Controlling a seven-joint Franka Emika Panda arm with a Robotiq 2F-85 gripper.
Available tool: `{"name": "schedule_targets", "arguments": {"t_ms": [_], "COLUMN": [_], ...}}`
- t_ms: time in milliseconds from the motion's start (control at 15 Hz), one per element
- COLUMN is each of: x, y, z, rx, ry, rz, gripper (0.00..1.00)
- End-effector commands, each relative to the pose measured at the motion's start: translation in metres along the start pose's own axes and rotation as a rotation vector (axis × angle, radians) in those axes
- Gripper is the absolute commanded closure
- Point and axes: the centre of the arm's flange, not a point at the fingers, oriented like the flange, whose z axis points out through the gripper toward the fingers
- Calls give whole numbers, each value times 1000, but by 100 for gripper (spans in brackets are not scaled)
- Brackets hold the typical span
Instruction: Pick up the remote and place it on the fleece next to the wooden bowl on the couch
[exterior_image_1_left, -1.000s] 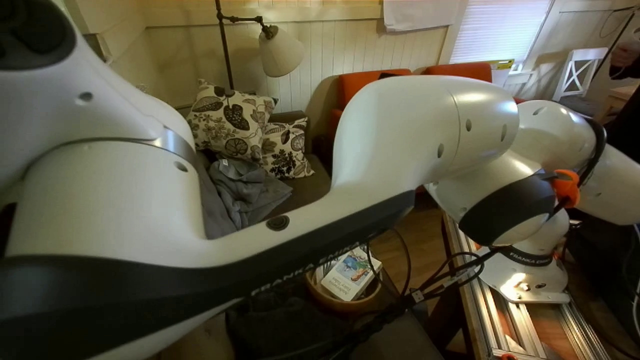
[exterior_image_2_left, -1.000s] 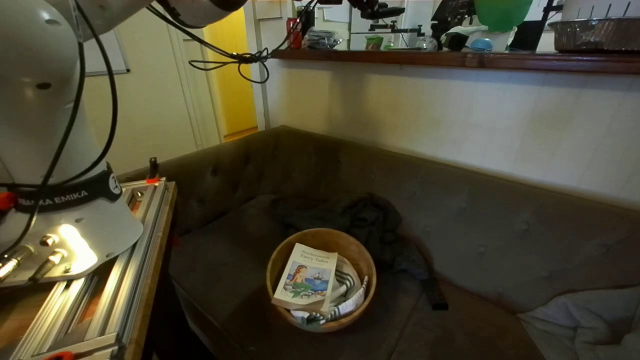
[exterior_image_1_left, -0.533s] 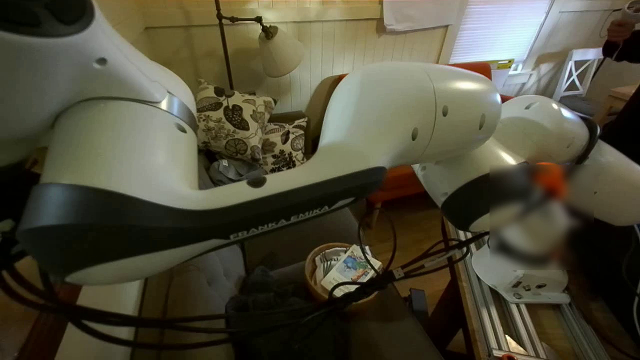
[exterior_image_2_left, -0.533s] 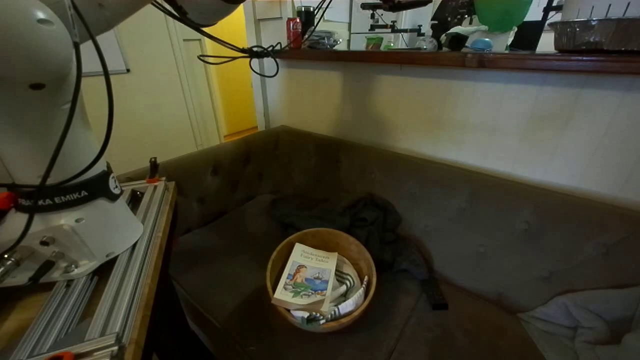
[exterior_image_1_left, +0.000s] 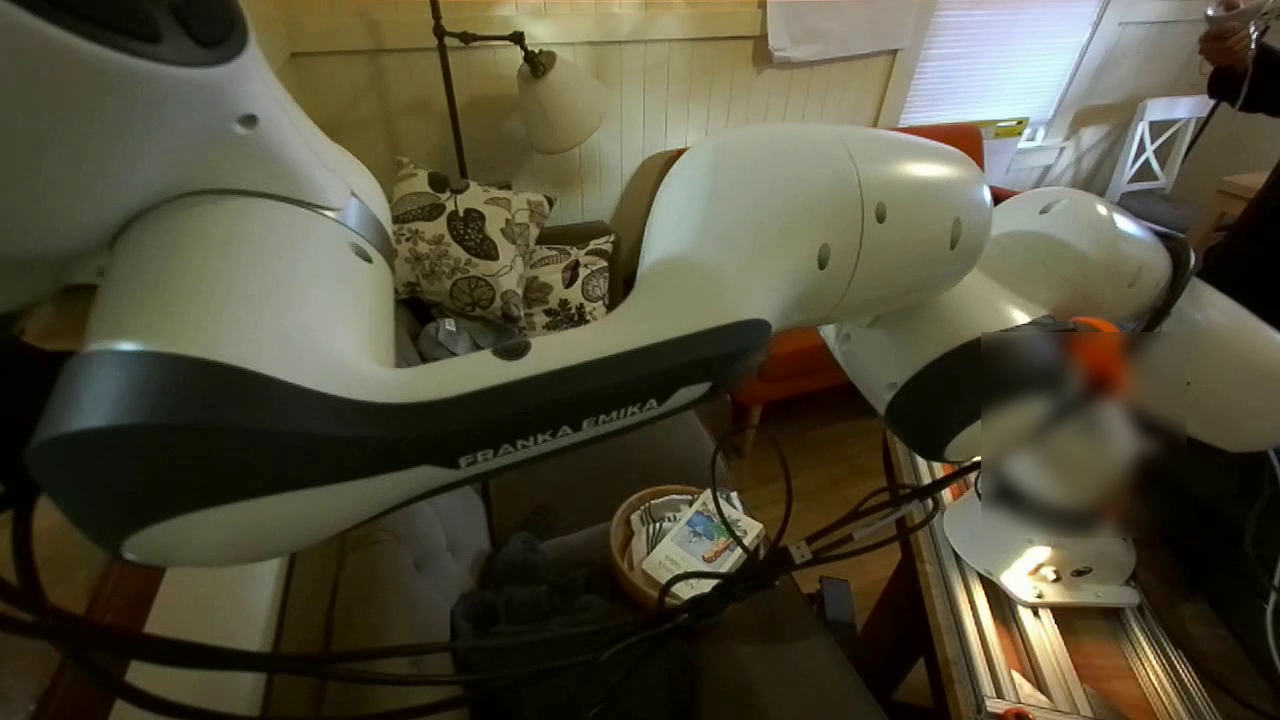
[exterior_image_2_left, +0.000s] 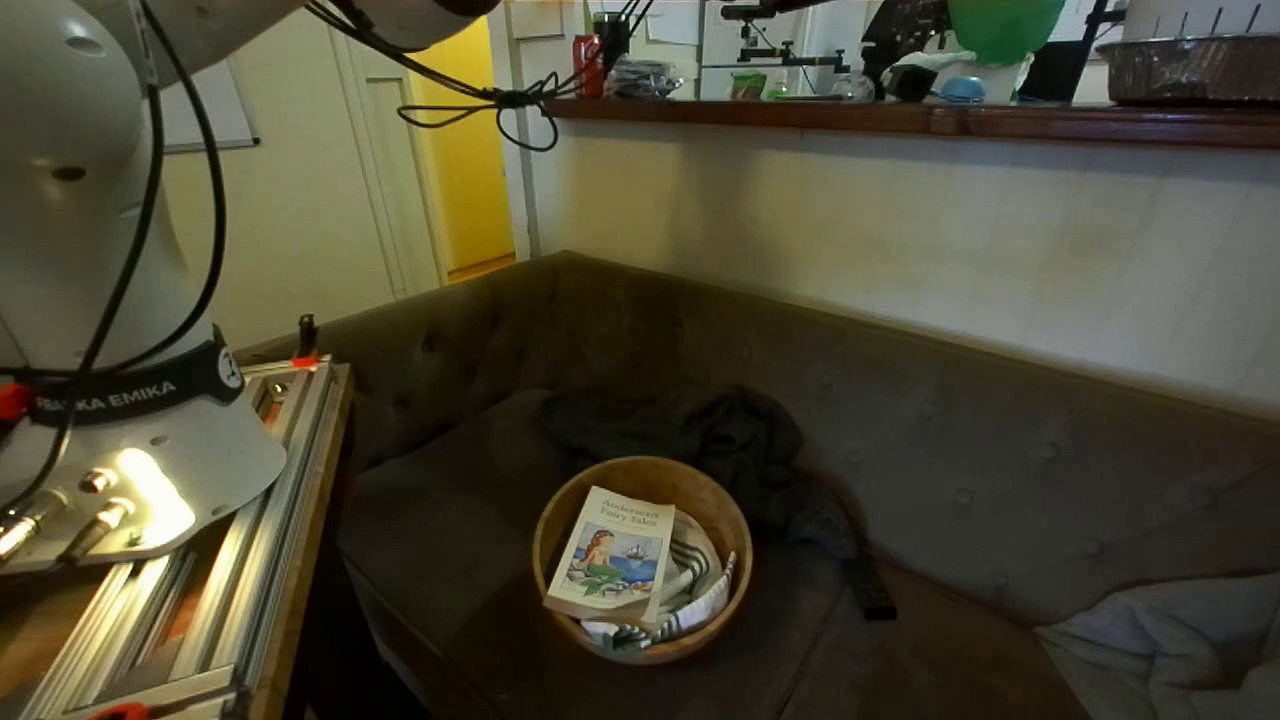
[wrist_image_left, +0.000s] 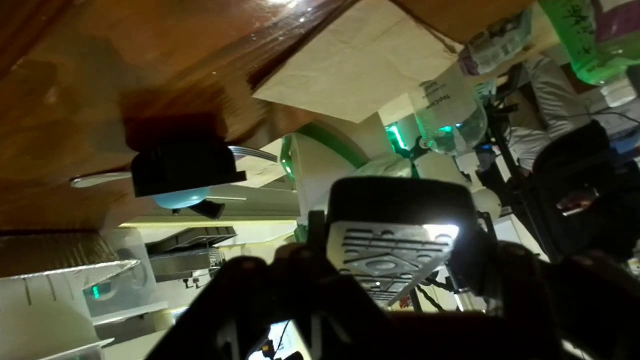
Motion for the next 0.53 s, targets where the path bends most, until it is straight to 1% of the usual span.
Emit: {"name": "schedule_targets", "arguments": {"t_ms": [0, 67, 200, 267, 467], "x": [-36, -37, -38, -39, -44], "y": [42, 41, 42, 44, 50], "z": [-50, -50, -49, -47, -41], "rx": [95, 88, 62, 60, -22], "ry": [-70, -100, -102, -121, -178], "rz": [71, 80, 110, 96, 22], "gripper": [63, 63, 63, 63, 63]}}
